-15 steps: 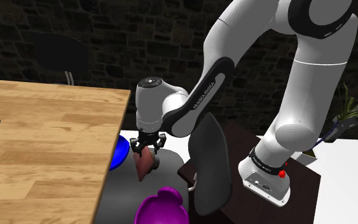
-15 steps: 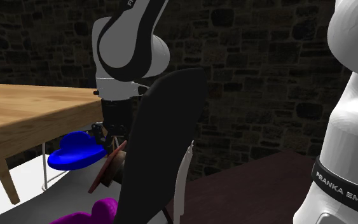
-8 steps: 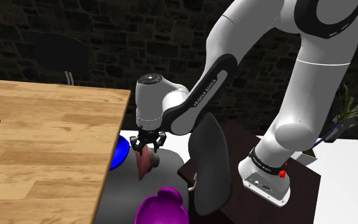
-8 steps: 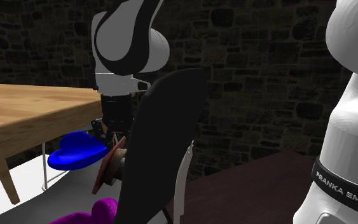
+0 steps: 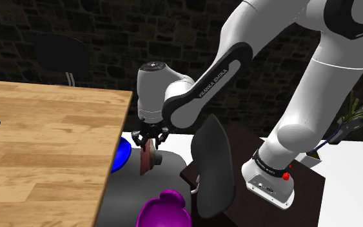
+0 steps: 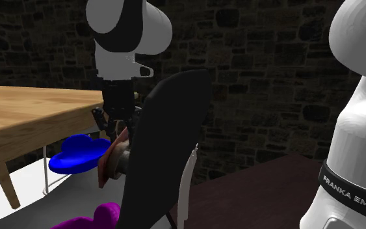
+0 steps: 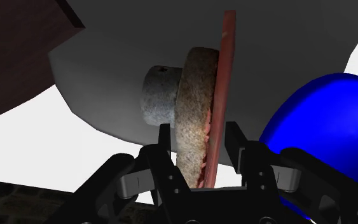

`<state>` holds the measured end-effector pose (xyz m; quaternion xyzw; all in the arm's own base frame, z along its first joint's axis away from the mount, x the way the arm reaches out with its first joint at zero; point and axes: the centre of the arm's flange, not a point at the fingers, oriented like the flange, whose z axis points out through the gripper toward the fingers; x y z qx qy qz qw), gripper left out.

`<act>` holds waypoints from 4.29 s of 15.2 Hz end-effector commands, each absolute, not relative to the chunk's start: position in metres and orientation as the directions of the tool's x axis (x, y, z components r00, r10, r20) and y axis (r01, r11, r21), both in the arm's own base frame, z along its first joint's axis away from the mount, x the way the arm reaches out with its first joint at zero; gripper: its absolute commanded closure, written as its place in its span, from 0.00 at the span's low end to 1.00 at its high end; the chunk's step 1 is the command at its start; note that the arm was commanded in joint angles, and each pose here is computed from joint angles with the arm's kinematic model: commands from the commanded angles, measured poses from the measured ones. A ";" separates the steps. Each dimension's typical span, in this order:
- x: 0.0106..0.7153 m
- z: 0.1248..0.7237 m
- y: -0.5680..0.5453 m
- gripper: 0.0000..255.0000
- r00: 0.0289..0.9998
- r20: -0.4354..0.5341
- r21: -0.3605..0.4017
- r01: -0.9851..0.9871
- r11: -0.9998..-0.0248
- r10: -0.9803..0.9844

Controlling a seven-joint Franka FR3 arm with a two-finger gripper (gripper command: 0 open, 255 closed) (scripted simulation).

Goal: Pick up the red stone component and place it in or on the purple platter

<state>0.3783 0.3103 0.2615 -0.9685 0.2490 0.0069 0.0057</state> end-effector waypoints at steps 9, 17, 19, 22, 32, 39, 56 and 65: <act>0.379 0.314 0.310 1.00 0.876 -0.017 -0.008 -0.482 -0.876 -0.482; 0.379 0.357 0.310 1.00 0.876 -0.017 -0.008 -0.482 -0.876 -0.482; 0.379 0.367 0.310 1.00 0.876 -0.017 -0.008 -0.482 -0.876 -0.482; 0.379 0.379 0.310 1.00 0.876 -0.017 -0.008 -0.482 -0.876 -0.482; 0.261 0.393 0.369 1.00 0.876 -0.017 -0.008 -0.482 -0.876 -0.482; 0.179 0.403 0.410 1.00 0.876 -0.017 -0.008 -0.482 -0.876 -0.482; 0.160 0.320 0.419 1.00 0.876 -0.017 -0.008 -0.482 -0.876 -0.482; 0.160 0.309 0.419 1.00 0.876 -0.017 -0.008 -0.482 -0.876 -0.482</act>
